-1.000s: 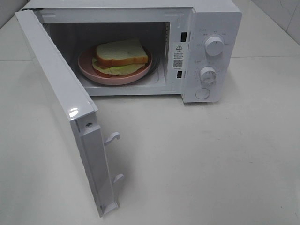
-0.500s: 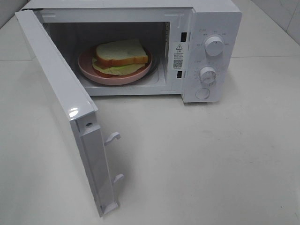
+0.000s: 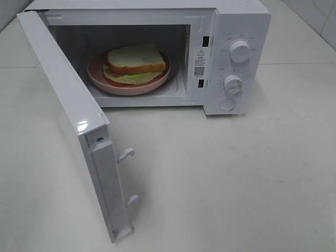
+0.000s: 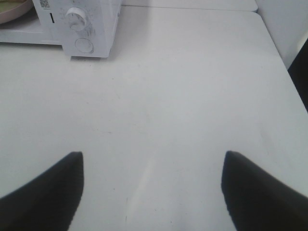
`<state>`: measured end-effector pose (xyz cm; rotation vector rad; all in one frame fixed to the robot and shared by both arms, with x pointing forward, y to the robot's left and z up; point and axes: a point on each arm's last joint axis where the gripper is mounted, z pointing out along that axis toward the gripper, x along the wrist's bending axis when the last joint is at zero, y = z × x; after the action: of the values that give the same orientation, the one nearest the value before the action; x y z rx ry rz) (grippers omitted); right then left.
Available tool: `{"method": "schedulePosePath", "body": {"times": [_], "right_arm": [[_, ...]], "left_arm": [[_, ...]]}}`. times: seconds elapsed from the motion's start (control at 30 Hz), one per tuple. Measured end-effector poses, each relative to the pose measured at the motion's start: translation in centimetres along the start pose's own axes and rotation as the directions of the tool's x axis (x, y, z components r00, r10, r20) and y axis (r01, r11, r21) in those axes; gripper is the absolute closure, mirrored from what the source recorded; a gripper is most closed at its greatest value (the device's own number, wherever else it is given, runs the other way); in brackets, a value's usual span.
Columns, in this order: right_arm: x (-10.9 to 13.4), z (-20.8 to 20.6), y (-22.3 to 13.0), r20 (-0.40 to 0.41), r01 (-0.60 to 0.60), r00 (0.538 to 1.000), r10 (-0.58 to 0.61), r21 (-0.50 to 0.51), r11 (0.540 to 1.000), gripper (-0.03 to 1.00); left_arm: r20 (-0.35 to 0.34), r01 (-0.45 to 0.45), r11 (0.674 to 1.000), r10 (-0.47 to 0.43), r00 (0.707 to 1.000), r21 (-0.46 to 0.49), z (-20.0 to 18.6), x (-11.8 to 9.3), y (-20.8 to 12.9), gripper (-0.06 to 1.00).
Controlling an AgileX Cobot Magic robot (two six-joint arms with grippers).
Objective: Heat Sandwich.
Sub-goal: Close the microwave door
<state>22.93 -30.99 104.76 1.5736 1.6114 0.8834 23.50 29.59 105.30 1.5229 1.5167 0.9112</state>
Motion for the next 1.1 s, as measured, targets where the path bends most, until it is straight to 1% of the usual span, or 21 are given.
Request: {"method": "schedulePosePath", "body": {"times": [1.1], "right_arm": [[0.06, 0.00, 0.06, -0.007, -0.003, 1.000, 0.003, -0.006, 1.000, 0.20]], "left_arm": [[0.000, 0.000, 1.000, 0.000, 1.000, 0.000, 0.00, 0.00, 0.00, -0.05]]}}
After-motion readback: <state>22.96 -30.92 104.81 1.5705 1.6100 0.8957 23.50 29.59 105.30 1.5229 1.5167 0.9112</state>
